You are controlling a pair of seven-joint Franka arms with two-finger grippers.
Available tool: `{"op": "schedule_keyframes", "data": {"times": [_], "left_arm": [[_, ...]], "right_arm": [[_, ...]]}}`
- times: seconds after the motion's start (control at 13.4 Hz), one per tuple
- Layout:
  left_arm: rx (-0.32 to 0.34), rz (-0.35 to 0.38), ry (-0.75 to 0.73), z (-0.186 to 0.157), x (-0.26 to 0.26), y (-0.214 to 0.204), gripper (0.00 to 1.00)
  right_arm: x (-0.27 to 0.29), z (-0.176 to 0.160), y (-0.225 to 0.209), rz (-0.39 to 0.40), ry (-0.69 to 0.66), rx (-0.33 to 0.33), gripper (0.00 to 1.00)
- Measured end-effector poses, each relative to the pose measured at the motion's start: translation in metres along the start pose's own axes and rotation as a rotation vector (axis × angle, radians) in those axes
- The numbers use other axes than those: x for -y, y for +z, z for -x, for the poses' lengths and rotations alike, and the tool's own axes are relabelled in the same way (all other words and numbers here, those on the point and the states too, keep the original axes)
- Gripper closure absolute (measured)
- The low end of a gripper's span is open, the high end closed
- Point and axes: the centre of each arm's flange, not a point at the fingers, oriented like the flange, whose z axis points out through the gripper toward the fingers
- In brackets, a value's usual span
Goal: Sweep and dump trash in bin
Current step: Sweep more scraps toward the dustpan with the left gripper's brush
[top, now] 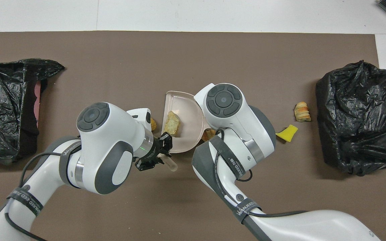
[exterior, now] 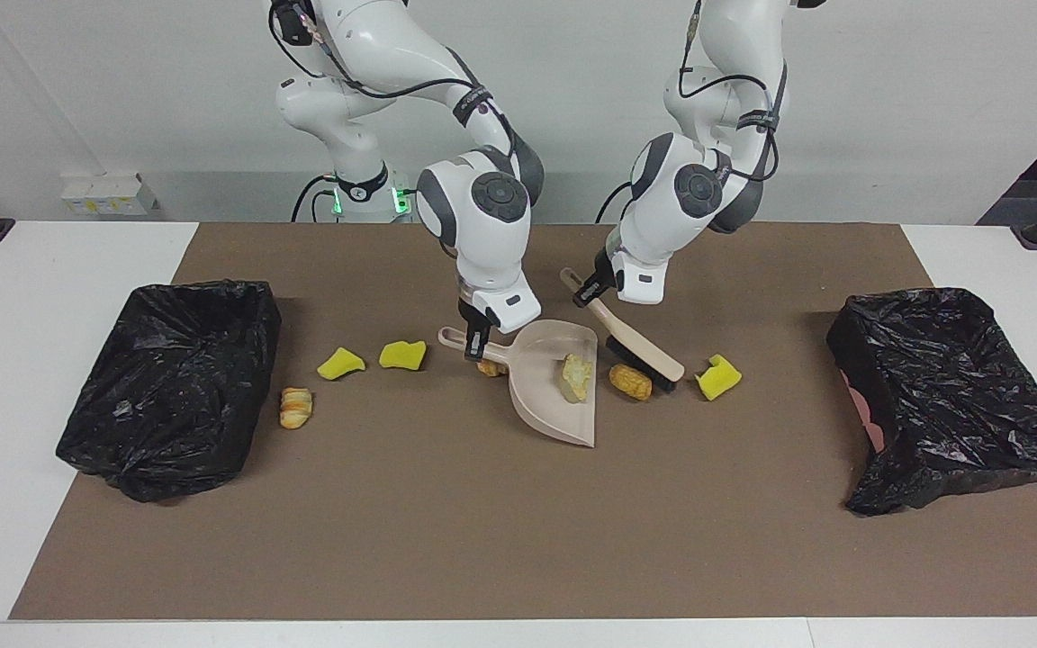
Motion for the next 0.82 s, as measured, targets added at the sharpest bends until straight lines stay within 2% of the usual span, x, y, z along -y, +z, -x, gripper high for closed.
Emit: {"op": "schedule_keyframes", "data": {"times": [0.22, 0.6, 0.82], "left_arm": [[0.024, -0.048, 0.085, -0.018, 0.015, -0.034, 0.73], [-0.076, -0.183, 0.258, -0.091, 0.082, -0.086, 0.73], [-0.097, -0.282, 0.400, -0.141, 0.126, -0.089, 0.73]], "right_arm": [[-0.001, -0.001, 0.001, 0.013, -0.060, -0.011, 0.67], [0.000, -0.003, 0.002, 0.017, -0.174, -0.014, 0.67], [0.001, -0.003, 0.002, 0.017, -0.189, -0.014, 0.67]]}}
